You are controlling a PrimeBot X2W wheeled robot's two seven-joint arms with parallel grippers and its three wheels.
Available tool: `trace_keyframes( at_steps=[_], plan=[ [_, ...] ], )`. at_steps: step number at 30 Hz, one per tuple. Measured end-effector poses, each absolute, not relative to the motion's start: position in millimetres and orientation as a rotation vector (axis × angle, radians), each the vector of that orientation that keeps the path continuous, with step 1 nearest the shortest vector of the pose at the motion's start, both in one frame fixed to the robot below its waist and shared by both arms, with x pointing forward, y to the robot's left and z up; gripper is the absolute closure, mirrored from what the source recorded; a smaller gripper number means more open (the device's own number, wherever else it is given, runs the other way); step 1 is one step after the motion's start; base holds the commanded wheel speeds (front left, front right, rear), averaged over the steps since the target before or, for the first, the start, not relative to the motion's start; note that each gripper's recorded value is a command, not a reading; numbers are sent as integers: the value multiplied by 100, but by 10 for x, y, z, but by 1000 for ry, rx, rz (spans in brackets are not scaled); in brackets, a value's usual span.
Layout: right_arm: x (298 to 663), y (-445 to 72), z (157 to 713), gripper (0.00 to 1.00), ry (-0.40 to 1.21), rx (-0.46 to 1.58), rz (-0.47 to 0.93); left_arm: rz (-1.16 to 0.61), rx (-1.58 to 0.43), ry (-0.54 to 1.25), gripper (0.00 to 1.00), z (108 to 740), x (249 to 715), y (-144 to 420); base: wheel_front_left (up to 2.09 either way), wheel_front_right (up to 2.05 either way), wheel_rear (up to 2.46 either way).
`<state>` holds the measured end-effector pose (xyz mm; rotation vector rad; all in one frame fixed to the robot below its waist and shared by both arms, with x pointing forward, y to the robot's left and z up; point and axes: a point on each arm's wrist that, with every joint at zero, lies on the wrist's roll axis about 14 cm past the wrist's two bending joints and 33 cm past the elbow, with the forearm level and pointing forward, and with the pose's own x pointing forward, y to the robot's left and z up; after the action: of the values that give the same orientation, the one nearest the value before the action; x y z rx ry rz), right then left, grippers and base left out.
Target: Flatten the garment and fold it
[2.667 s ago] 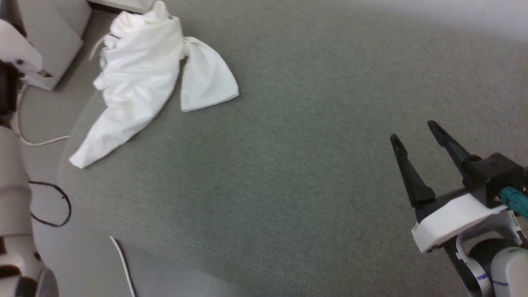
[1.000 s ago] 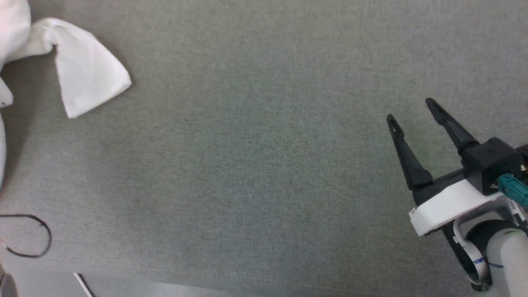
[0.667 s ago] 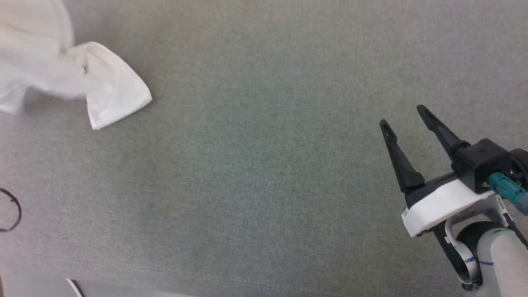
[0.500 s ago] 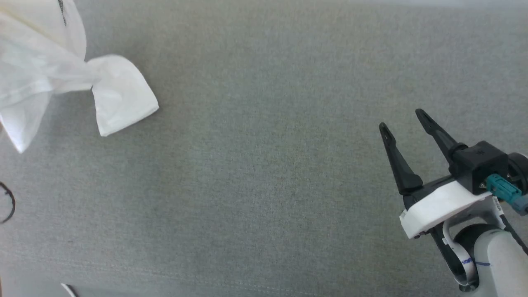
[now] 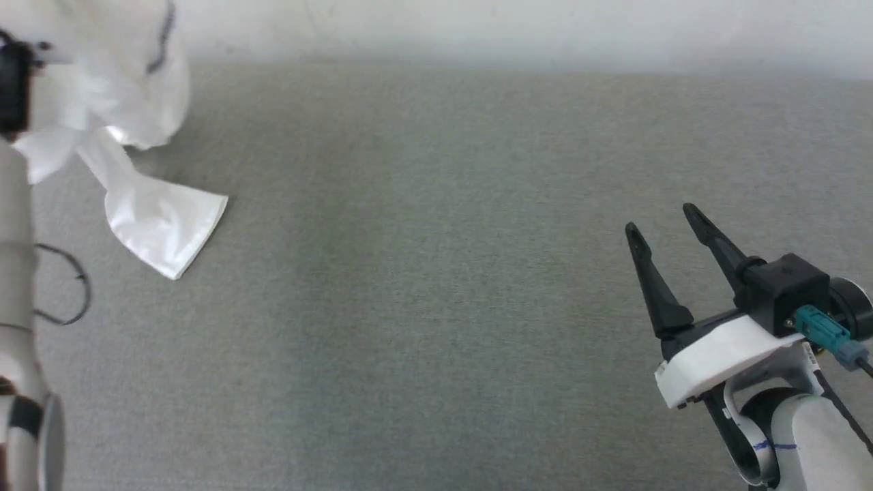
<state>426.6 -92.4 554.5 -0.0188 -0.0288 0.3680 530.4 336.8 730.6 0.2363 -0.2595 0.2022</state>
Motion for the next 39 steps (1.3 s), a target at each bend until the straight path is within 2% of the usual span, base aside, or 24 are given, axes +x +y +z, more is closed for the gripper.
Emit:
trace_keyframes(
  at_steps=[10, 15, 19, 24, 31, 37, 38, 39],
  plan=[
    [4018, -1361, 5666, 0, -63, -47, 243, -148, 65, -347, 100, 7711, 5495, 1775, 0, 0, 0],
    [3925, -1519, 5714, 0, -76, -56, 192, -351, -40, -379, 100, 7909, 5334, 868, 0, 0, 0],
    [3885, -1634, 5711, 0, -79, -64, 156, -460, -122, -333, 100, 7756, 5144, 364, 0, 0, 0],
    [3911, -1690, 5631, 0, -60, -69, 137, -477, -190, -133, 100, 6951, 4986, 99, 0, 0, 0],
    [3982, -1688, 5484, 0, -24, -72, 133, -347, -180, 232, 100, 5333, 4702, 200, 0, 0, 0],
    [4034, -1693, 5404, 0, -3, -73, 132, -313, -175, 426, 100, 4571, 4386, 273, 0, 0, 0],
    [4034, -1695, 5401, 0, -2, -73, 131, -313, -172, 441, 93, 4514, 4340, 278, 0, 0, 0],
    [4034, -1692, 5399, 0, -2, -73, 132, -315, -166, 454, 55, 4471, 4296, 281, 0, 0, 0]
  ],
)
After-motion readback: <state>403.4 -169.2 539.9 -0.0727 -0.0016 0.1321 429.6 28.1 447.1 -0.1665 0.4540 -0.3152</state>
